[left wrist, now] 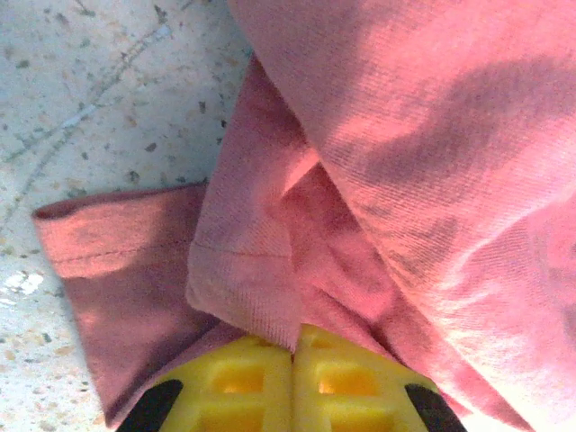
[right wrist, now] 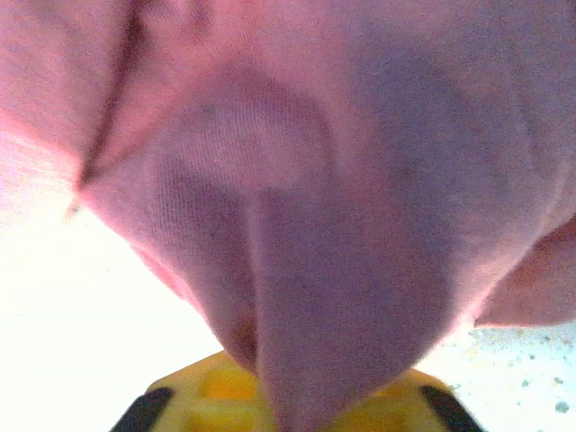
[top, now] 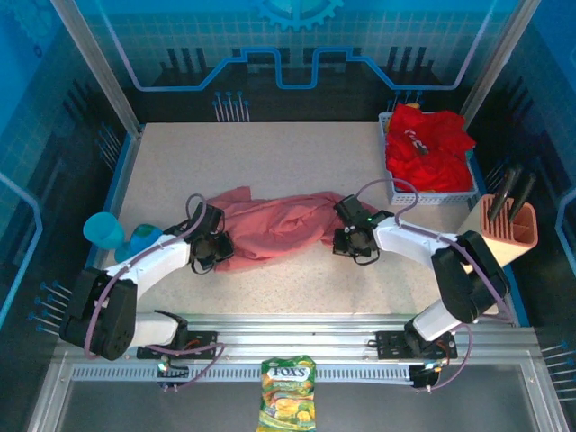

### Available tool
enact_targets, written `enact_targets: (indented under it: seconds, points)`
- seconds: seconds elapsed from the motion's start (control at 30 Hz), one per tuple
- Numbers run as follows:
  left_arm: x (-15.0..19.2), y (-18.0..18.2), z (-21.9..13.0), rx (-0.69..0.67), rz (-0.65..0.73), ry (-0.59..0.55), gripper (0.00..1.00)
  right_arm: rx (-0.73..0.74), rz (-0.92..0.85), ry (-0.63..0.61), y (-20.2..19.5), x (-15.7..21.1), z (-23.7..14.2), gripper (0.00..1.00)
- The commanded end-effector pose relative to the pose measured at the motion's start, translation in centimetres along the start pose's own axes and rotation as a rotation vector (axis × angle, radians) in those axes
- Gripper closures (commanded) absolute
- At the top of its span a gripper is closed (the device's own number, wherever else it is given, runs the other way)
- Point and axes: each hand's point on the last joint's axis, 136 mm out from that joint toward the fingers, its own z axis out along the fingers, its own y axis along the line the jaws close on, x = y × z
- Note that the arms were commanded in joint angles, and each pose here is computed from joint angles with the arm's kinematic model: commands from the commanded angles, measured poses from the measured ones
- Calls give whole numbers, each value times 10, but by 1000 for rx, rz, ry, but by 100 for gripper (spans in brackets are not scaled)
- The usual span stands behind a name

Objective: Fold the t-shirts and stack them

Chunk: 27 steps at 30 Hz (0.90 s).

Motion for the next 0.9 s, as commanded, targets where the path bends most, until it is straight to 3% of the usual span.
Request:
enact_targets:
  seconds: [0.0,0.13,0.5,0.87]
  points:
    - [-14,-11,-21,1,53,-40,100,-24,-30,-76,0,-20,-28,100]
    - [-32,-32,-66,41,108,-97,100,-59,-78,-157,5,-42,-74,100]
    - [-102,-104,-263,229,224,-409,100,-239,-210,-492,29,-91,-230,100]
    - [-118,-122,-371,311,257,-629,100,-436,-288,-649,56,-99,-305,99]
